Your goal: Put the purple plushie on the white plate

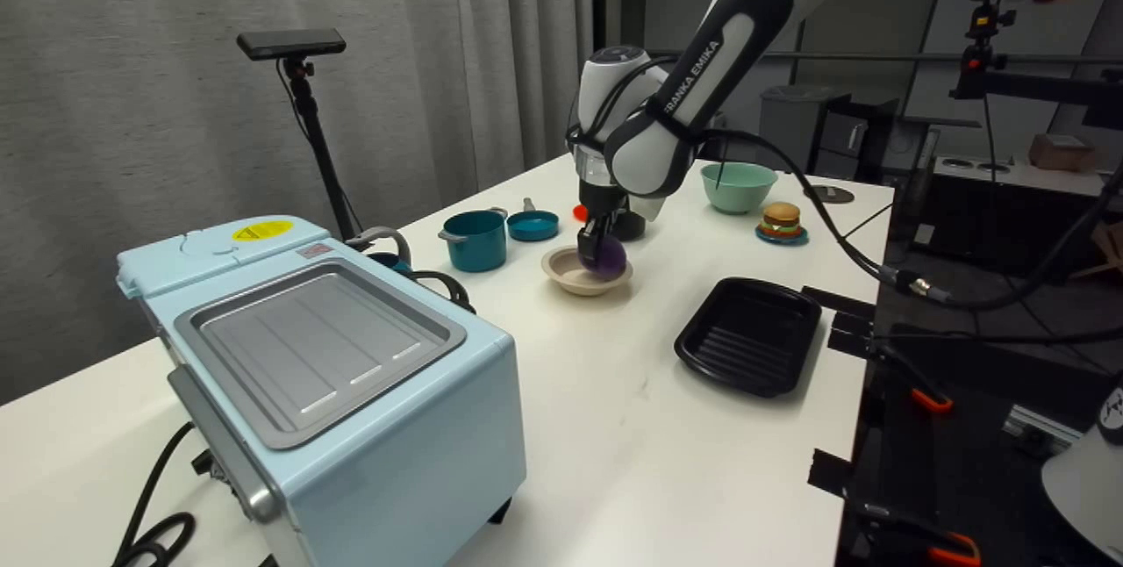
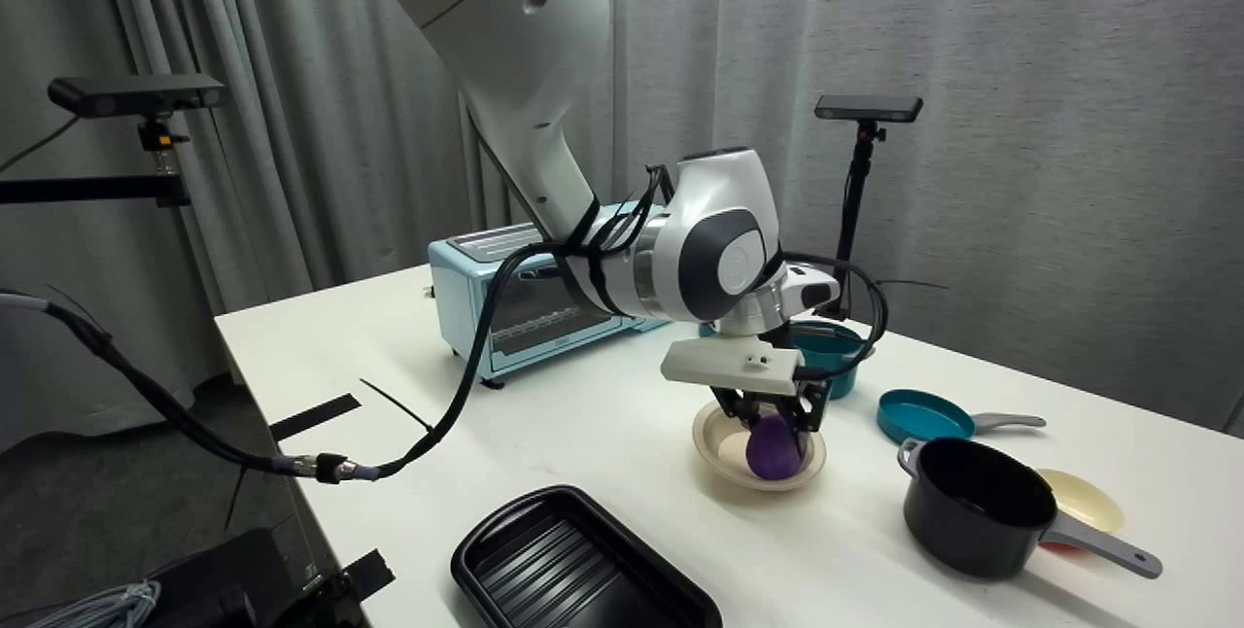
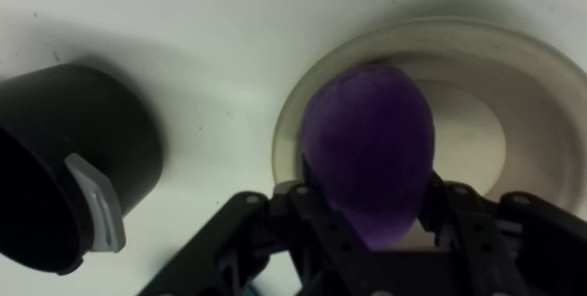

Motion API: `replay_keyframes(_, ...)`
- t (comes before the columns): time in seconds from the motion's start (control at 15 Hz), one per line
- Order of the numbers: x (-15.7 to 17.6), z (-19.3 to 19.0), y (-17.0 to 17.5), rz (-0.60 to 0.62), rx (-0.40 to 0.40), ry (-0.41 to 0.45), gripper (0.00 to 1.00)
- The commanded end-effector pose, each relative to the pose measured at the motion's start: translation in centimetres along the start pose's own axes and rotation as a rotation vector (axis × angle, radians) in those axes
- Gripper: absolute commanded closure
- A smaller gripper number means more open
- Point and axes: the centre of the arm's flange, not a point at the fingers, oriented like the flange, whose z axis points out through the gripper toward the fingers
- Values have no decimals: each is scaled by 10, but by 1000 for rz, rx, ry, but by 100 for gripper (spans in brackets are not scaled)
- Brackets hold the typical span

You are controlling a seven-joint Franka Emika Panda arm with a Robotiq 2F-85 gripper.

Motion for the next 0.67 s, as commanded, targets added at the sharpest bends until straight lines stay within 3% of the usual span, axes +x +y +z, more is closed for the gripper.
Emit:
replay_keyframes(0.0,11,-3,6,32,3,37,19)
replay_keyframes(0.13,16,-12,3,34,-1,55,4)
replay_keyframes(0.2,20,-20,6,33,-2,67,1)
replay_keyframes(0.6,42,-67,-2,32,-6,185,0)
